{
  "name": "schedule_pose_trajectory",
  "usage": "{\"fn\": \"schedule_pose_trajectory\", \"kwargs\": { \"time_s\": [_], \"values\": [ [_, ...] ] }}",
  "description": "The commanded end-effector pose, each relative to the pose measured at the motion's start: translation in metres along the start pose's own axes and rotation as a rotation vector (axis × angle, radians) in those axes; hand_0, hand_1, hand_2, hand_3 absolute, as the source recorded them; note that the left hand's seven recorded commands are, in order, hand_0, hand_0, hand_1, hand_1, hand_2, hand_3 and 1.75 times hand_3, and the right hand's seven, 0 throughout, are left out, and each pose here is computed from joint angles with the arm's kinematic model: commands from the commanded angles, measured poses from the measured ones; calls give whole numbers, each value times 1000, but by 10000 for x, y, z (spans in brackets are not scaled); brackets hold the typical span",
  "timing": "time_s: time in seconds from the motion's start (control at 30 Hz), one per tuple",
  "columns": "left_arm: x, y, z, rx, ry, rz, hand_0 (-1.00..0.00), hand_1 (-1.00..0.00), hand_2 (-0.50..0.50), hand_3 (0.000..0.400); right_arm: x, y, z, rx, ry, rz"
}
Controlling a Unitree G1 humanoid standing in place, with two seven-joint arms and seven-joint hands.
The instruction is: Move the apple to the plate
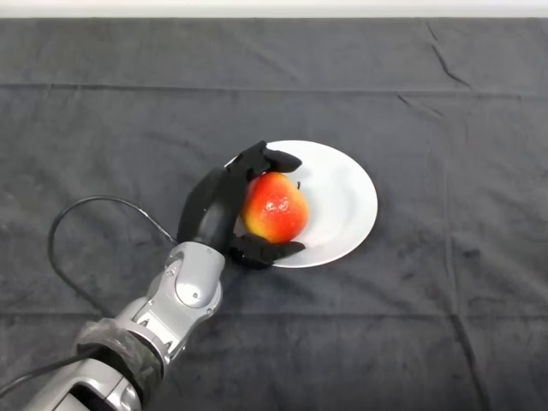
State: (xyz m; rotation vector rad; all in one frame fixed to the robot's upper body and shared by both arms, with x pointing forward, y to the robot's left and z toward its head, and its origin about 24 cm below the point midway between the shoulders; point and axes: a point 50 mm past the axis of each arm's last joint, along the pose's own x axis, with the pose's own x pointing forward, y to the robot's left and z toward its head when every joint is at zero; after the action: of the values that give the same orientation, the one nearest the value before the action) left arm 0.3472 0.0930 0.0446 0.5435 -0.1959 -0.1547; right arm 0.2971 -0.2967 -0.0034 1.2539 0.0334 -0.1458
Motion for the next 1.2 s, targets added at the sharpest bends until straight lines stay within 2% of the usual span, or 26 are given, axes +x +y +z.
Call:
{"fn": "schedule_pose_trajectory", "kwargs": {
  "time_s": [0.03,0.63,0.93,1.2],
  "values": [
    [141,75,140,26,-54,-1,0,0,0,0,-3,-3,55,1,-13,-15],
    [123,411,81,14,-84,65,0,0,0,0,-3,-4,55,2,-13,-14],
    [-19,726,-21,7,-102,140,0,0,0,0,-3,-4,55,1,-13,-14],
    [-248,1037,-145,2,-104,231,0,0,0,0,-3,-4,54,-1,-13,-14]
  ]
}}
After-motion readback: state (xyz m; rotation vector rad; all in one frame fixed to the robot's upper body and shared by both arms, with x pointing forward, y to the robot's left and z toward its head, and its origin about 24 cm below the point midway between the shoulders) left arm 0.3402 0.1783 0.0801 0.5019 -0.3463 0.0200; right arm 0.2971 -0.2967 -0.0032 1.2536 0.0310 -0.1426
